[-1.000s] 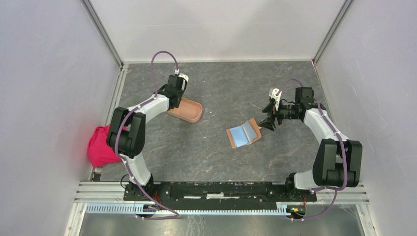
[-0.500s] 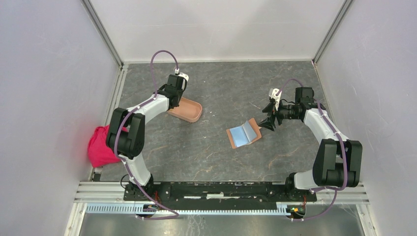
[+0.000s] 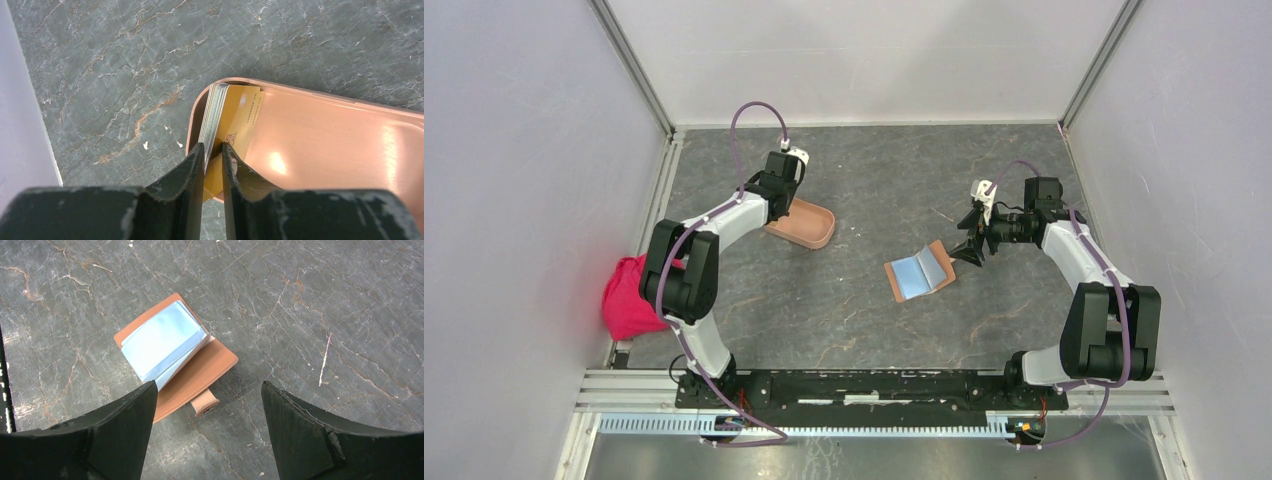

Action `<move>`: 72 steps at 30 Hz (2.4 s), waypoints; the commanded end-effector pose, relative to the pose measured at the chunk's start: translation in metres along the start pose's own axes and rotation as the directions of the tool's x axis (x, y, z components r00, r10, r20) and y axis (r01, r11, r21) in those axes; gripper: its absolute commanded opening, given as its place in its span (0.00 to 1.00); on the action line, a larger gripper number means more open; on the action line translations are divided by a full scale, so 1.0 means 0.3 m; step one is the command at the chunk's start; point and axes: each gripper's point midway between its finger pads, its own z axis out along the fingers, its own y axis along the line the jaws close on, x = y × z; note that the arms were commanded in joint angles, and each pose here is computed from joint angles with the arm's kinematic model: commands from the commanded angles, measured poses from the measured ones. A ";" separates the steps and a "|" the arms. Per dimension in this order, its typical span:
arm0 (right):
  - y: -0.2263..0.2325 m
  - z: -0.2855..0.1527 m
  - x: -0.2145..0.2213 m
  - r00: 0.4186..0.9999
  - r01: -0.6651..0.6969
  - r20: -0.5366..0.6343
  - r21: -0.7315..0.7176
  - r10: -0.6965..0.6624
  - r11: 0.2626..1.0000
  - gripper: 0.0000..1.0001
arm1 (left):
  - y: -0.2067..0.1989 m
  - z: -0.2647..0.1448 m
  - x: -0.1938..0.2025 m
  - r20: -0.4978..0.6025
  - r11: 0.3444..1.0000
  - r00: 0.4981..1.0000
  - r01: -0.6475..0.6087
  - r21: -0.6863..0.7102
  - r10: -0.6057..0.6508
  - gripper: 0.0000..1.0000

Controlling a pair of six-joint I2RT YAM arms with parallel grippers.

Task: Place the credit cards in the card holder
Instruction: Pick up the credit card from the storage box.

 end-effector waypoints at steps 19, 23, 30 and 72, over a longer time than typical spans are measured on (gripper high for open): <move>0.009 0.005 -0.027 0.999 0.029 0.024 -0.023 -0.029 0.999 0.83 | -0.003 -0.066 -0.110 0.109 0.996 0.991 0.067 0.058 -0.073 0.05; 0.009 0.006 -0.027 0.999 0.030 0.024 -0.023 -0.029 0.999 0.83 | -0.012 -0.064 -0.107 0.104 0.995 0.992 0.064 0.071 -0.071 0.02; 0.010 0.006 -0.026 0.999 0.031 0.024 -0.024 -0.030 0.999 0.83 | -0.009 -0.060 -0.099 0.097 0.994 0.992 0.075 0.076 -0.082 0.02; 0.013 -0.003 -0.040 0.998 0.051 0.025 -0.021 -0.050 0.999 0.83 | -0.055 -0.282 -0.267 0.346 0.916 0.883 0.189 0.354 -0.316 0.02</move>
